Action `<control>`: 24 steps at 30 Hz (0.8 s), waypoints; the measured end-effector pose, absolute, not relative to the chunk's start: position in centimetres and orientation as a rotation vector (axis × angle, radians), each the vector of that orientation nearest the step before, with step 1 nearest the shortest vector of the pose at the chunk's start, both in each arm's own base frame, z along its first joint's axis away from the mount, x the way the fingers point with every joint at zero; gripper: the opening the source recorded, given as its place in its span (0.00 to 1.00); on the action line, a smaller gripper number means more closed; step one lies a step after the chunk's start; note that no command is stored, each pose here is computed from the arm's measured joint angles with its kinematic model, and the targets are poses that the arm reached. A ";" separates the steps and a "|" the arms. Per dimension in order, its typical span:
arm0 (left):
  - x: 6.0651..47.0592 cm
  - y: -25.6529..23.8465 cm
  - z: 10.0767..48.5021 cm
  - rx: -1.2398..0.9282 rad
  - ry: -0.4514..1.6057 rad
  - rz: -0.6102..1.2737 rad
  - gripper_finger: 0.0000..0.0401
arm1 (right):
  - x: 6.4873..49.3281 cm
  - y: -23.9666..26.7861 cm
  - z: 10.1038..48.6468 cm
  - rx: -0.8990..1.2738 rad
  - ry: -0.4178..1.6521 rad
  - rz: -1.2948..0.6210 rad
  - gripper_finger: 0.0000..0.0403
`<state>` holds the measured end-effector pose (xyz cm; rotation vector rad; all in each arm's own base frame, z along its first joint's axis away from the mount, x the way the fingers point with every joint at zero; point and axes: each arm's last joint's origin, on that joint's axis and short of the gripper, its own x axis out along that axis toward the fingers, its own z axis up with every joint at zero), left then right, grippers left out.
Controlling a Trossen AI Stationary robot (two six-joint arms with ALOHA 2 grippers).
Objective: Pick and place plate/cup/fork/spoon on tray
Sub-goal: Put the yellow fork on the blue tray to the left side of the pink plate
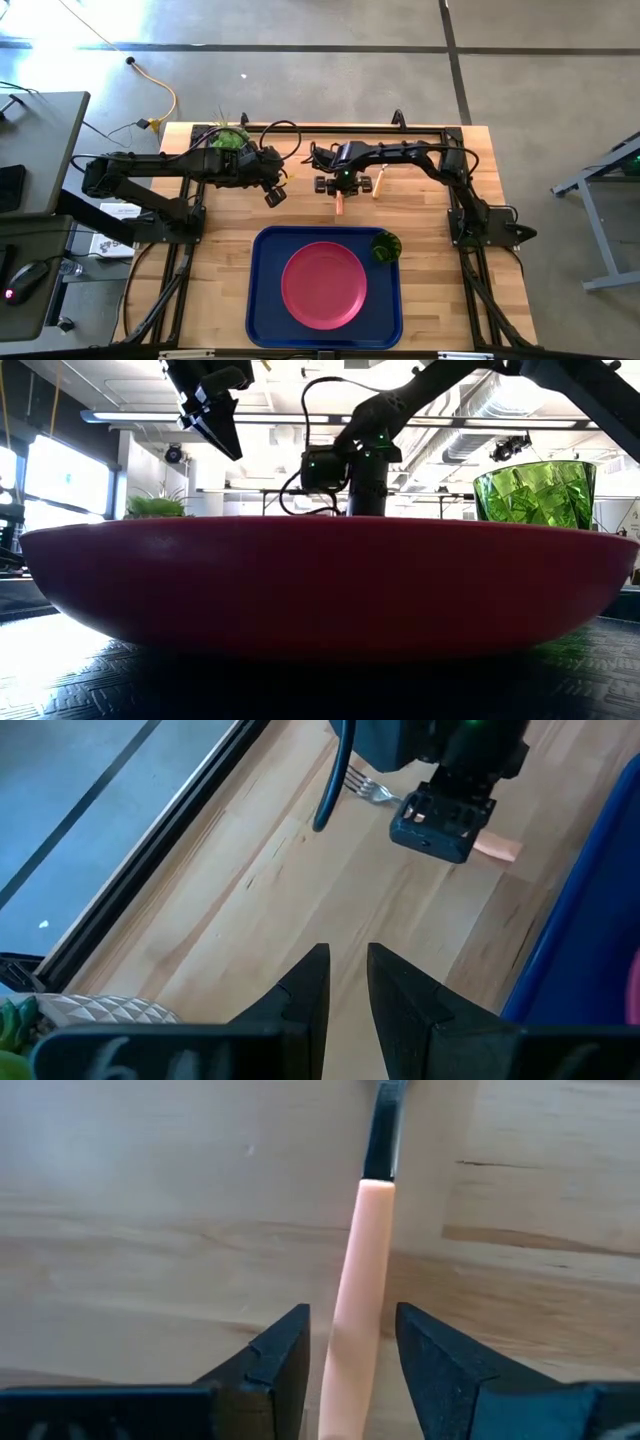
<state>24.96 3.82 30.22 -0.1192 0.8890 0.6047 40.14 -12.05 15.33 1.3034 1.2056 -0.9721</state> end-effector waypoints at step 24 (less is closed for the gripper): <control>24.9 3.8 30.2 -0.198 0.868 0.637 0.41 | 40.2 -11.7 25.2 1.070 1.032 -0.855 0.35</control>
